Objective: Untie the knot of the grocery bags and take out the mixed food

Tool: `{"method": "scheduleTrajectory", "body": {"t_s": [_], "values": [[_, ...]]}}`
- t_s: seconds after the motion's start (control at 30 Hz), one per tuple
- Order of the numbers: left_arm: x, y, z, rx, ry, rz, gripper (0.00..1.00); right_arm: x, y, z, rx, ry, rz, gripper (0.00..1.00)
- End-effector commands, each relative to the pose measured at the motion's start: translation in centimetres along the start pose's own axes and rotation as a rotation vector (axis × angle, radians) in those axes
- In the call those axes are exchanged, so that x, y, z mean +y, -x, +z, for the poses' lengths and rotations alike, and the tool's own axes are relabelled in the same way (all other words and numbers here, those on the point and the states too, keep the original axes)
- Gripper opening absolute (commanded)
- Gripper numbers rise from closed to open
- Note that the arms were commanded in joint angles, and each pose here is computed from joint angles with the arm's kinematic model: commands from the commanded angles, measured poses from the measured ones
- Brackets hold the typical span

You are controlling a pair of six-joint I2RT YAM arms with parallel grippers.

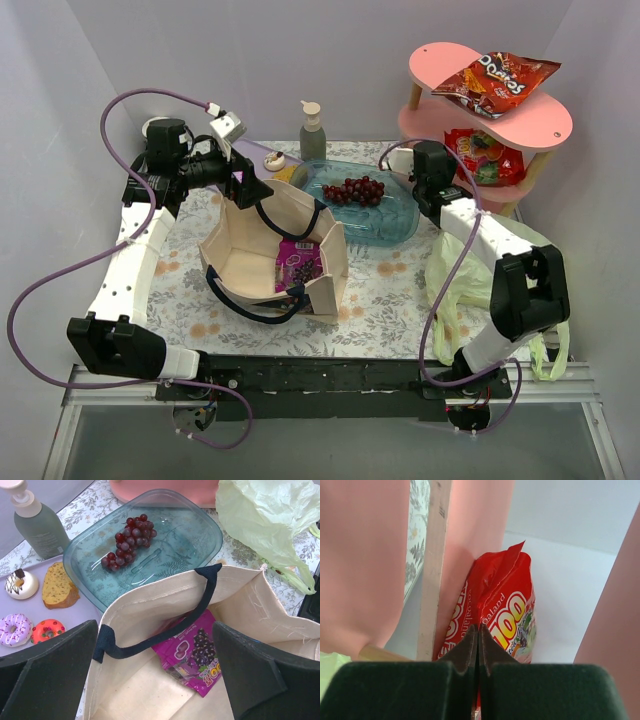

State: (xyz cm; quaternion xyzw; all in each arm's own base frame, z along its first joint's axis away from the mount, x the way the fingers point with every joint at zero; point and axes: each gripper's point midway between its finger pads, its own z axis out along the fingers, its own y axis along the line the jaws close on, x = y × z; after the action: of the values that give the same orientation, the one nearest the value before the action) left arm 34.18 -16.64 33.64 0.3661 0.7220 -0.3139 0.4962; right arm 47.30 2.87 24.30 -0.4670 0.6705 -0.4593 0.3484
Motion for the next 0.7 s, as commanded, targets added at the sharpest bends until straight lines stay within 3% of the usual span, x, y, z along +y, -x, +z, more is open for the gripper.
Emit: {"method": "scheduleTrajectory", "body": {"t_s": [0.0,0.47,0.67], "values": [[-0.9,0.6,-1.0,-0.02,0.009,0.025,0.98,-0.1,2.7,-2.0,-0.226,0.001,-0.083,0.01],[-0.7,-0.2,-0.6,-0.004,0.003,-0.019,0.98,-4.1,7.2,-5.5,-0.685,-0.192,-0.181,0.01],[-0.5,-0.1,-0.3,-0.009,0.004,-0.038,0.98,-6.6,6.9,-3.8,-0.73,-0.217,-0.192,0.01]]}}
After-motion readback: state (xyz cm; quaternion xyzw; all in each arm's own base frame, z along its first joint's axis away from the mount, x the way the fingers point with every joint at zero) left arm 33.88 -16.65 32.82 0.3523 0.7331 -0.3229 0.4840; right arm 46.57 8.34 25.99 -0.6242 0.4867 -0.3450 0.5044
